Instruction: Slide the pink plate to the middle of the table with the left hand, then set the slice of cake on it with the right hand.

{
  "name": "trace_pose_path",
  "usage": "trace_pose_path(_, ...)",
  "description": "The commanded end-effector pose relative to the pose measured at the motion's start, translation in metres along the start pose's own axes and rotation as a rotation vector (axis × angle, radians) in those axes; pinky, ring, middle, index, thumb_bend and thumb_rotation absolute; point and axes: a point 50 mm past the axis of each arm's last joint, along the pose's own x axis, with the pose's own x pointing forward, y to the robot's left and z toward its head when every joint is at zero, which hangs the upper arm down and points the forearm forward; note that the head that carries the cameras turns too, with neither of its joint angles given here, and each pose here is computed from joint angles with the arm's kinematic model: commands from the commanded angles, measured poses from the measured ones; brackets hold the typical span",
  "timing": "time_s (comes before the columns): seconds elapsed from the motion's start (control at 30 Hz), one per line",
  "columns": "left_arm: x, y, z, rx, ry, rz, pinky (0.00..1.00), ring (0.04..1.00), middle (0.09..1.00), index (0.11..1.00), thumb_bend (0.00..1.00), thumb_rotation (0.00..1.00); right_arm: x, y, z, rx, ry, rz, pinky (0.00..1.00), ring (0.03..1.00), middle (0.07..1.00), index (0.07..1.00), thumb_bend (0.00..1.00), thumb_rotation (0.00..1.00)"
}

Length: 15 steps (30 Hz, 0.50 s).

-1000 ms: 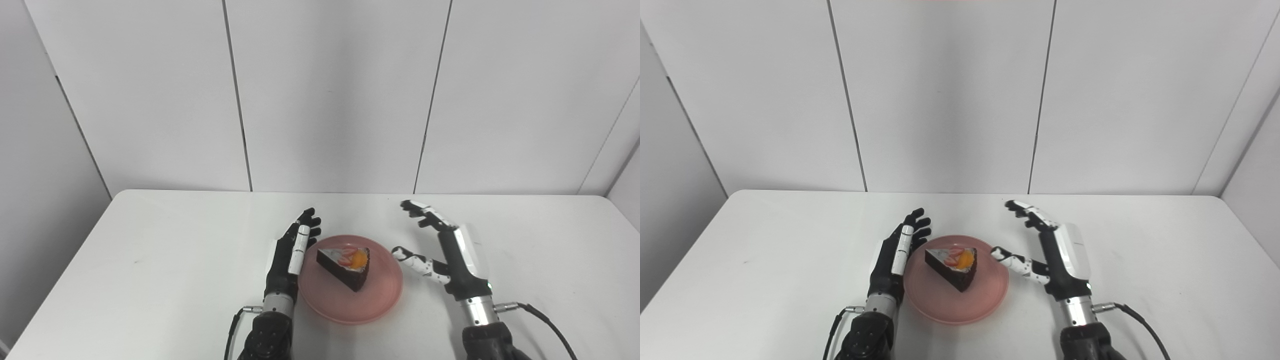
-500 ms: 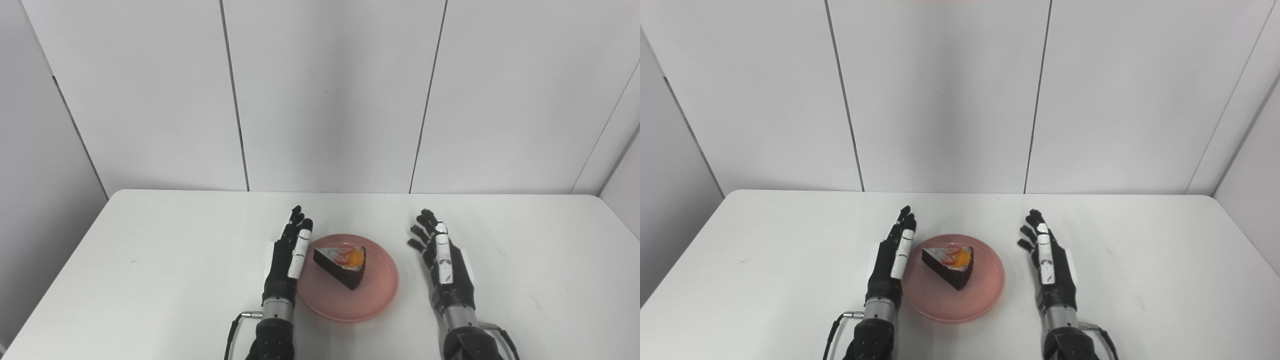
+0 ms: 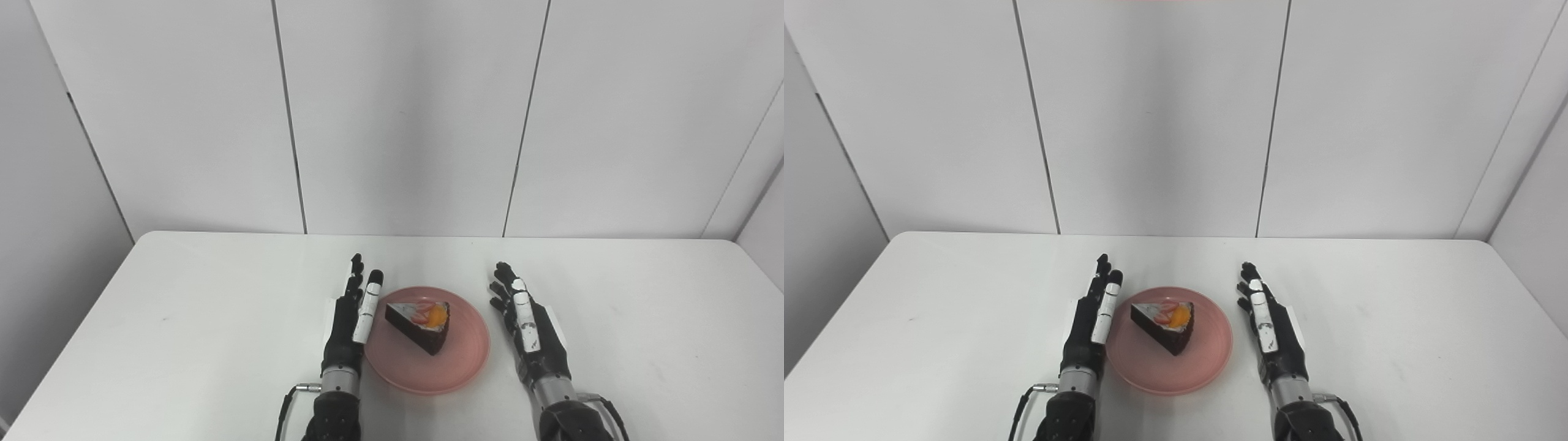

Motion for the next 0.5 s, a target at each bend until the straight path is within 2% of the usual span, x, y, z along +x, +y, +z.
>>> trace_pose_path(0.0, -0.0073, 0.0016, -0.0117, -0.017, 0.038, 0.009, 0.99, 1.000, 1.000, 1.000, 0.76, 1.00, -0.0085, -0.0028, -0.0151, -0.013, 0.069, -0.001, 0.94, 0.939, 0.943, 0.903, 0.86, 1.00)
trace_pose_path(0.27, -0.0063, 0.0040, -0.0102, -0.063, 0.026, 0.013, 1.00, 1.000, 1.000, 0.994, 0.74, 1.00, -0.0071, -0.0062, -0.0151, -0.005, 0.068, -0.043, 0.92, 0.935, 0.935, 0.892, 0.84, 1.00)
trace_pose_path(0.47, -0.0030, 0.0080, -0.0095, -0.045, 0.021, 0.014, 1.00, 0.991, 1.000, 0.998, 0.77, 1.00, -0.0071, -0.0079, -0.0162, -0.004, 0.071, -0.050, 0.93, 0.941, 0.938, 0.895, 0.83, 1.00)
